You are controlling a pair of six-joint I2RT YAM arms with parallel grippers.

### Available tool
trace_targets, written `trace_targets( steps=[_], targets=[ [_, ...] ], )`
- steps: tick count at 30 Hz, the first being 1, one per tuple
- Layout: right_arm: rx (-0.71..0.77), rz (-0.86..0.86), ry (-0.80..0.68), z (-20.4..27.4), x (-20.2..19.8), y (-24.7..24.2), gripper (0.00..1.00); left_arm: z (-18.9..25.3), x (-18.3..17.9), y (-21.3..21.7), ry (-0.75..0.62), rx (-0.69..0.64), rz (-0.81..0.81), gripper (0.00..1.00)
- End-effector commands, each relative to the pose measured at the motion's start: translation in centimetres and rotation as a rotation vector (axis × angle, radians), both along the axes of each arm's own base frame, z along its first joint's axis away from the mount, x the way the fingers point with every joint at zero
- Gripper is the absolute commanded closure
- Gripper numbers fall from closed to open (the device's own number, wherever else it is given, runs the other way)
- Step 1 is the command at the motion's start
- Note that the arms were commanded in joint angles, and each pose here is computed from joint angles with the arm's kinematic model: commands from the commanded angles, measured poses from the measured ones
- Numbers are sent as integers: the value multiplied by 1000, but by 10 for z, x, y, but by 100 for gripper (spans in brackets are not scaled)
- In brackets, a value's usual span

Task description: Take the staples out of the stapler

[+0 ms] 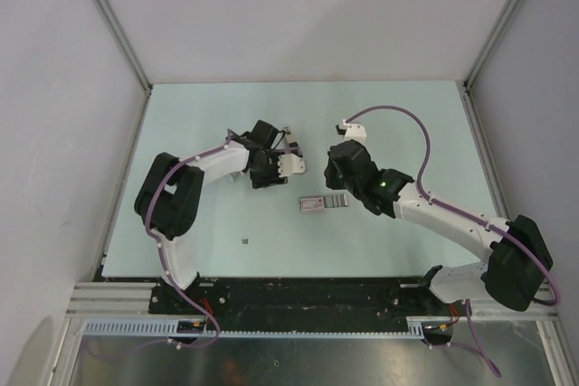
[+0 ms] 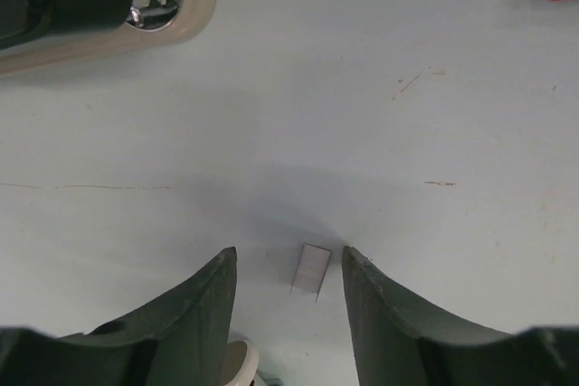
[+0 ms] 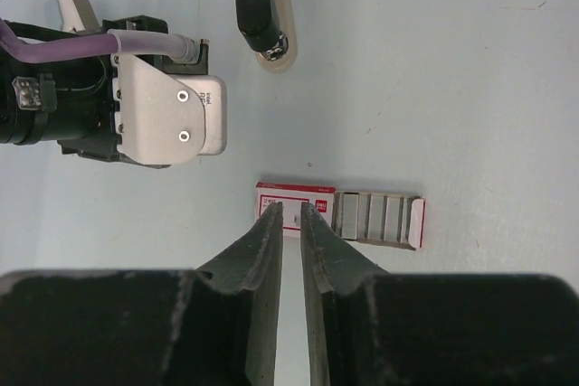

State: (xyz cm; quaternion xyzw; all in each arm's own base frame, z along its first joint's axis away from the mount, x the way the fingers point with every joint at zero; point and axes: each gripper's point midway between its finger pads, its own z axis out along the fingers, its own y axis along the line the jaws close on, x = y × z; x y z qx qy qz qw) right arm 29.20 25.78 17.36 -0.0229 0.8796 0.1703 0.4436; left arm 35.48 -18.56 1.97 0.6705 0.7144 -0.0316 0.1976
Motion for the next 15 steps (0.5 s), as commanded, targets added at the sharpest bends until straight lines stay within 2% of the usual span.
trace_targets(
  steps=[1, 4, 7, 11, 15],
  targets=[
    [37, -9, -45, 13, 4, 0, 82, -7, -15, 12, 32, 47, -17, 40],
    [38, -8, -43, 12, 4, 0, 82, -9, -19, 17, 34, 68, -19, 33],
    [41, -5, -44, 13, 4, 1, 83, -13, -19, 21, 37, 89, -14, 31],
    [40, -6, -46, 14, 4, -1, 83, -18, -20, 20, 52, 88, -14, 40],
    [39, -8, -46, 14, 3, -2, 83, -17, -21, 16, 58, 73, -16, 56]
  ],
)
